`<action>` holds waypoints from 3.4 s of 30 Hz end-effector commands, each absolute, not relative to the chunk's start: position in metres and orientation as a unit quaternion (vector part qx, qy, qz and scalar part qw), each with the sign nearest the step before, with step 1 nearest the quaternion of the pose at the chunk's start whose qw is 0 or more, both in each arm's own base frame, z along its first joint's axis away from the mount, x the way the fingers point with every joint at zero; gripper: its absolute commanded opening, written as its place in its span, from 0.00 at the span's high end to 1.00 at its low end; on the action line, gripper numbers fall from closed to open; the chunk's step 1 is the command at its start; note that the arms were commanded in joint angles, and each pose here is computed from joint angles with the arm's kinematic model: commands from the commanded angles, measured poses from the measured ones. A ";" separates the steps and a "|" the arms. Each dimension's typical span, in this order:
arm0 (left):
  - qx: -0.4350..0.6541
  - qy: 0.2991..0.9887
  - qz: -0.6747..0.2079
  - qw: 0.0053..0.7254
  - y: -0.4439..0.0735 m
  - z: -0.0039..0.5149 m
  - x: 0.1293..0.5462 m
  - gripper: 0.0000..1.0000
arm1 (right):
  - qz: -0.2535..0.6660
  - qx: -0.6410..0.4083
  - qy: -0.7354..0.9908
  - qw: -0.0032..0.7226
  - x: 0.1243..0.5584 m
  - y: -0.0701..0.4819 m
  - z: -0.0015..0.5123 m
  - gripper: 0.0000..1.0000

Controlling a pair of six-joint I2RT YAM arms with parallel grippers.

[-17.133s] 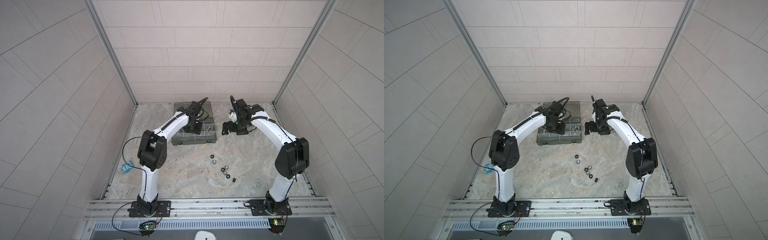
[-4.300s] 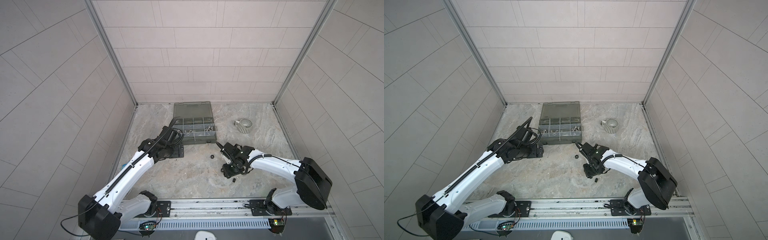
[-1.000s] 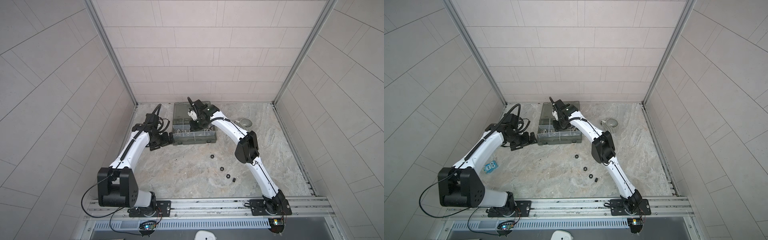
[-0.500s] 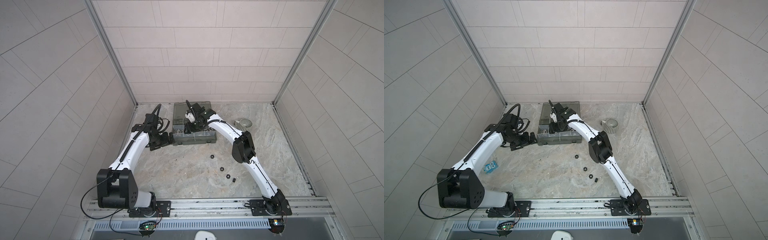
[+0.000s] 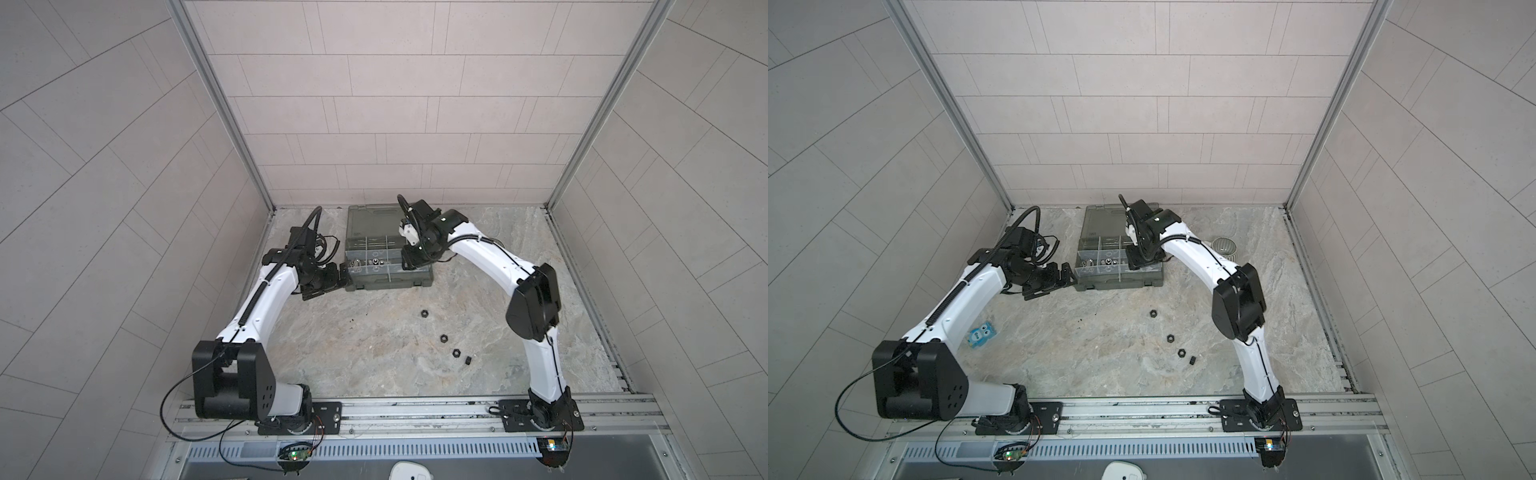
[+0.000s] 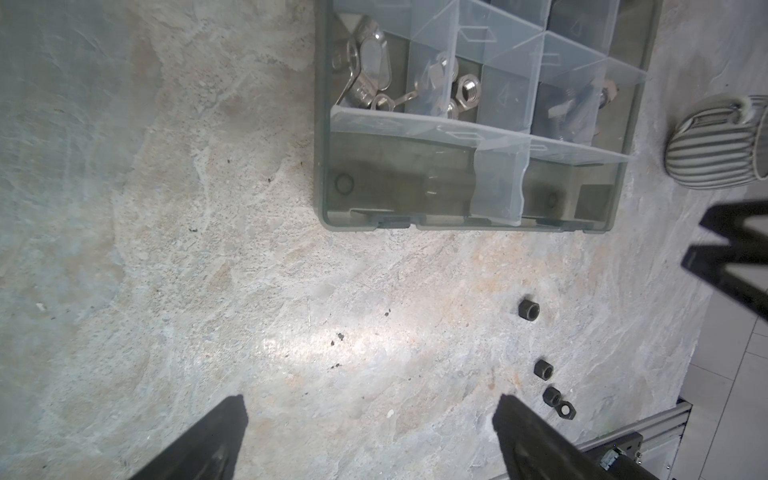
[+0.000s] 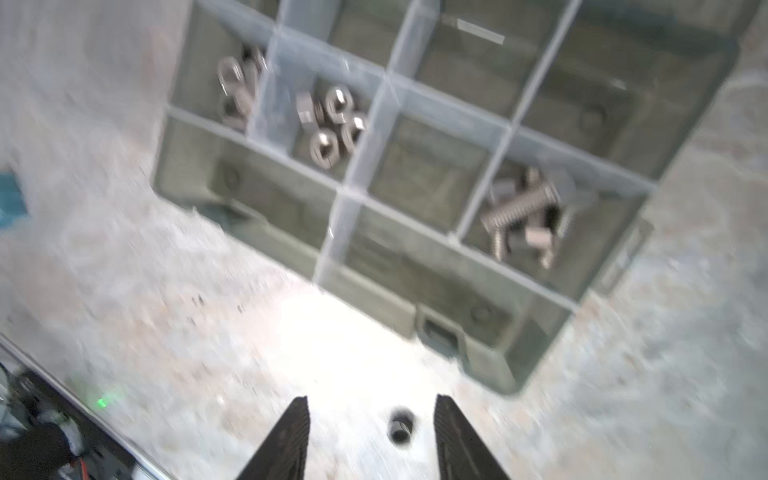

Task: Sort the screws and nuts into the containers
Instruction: 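Move the right gripper back to the black nuts and close on one, then carry the black nut with the right gripper to the box's nearest compartment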

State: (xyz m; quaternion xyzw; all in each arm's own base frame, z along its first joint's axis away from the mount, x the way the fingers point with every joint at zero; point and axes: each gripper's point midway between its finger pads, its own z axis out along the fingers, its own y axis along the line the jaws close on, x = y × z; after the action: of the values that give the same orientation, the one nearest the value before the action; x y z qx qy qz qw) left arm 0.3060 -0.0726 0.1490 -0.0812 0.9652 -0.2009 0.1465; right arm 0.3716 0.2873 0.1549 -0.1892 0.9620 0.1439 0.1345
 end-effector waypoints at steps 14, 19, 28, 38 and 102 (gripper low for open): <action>0.019 0.951 -0.258 0.168 -0.140 0.178 0.308 0.00 | 0.120 -0.148 0.980 0.057 0.308 0.251 0.057 0.59; 0.022 0.953 -0.247 0.175 -0.137 0.181 0.305 0.00 | 0.120 -0.153 0.980 0.041 0.306 0.256 0.047 0.59; 0.023 0.958 -0.235 0.165 -0.132 0.175 0.300 0.00 | 0.110 -0.166 0.980 0.016 0.296 0.261 0.032 0.61; 0.020 0.960 -0.228 0.159 -0.129 0.169 0.294 0.00 | 0.107 -0.167 0.980 0.004 0.291 0.263 0.021 0.63; 0.016 0.964 -0.196 0.181 -0.119 0.183 0.306 0.00 | 0.123 -0.140 0.979 0.086 0.410 0.267 0.106 0.78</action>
State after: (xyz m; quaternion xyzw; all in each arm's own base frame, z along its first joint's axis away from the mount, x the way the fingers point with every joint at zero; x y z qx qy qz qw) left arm 0.3052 -0.1224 0.1773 0.0135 0.9623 -0.2059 0.1775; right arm 0.4138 0.2675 0.1035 -0.1341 0.9786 0.1237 0.0946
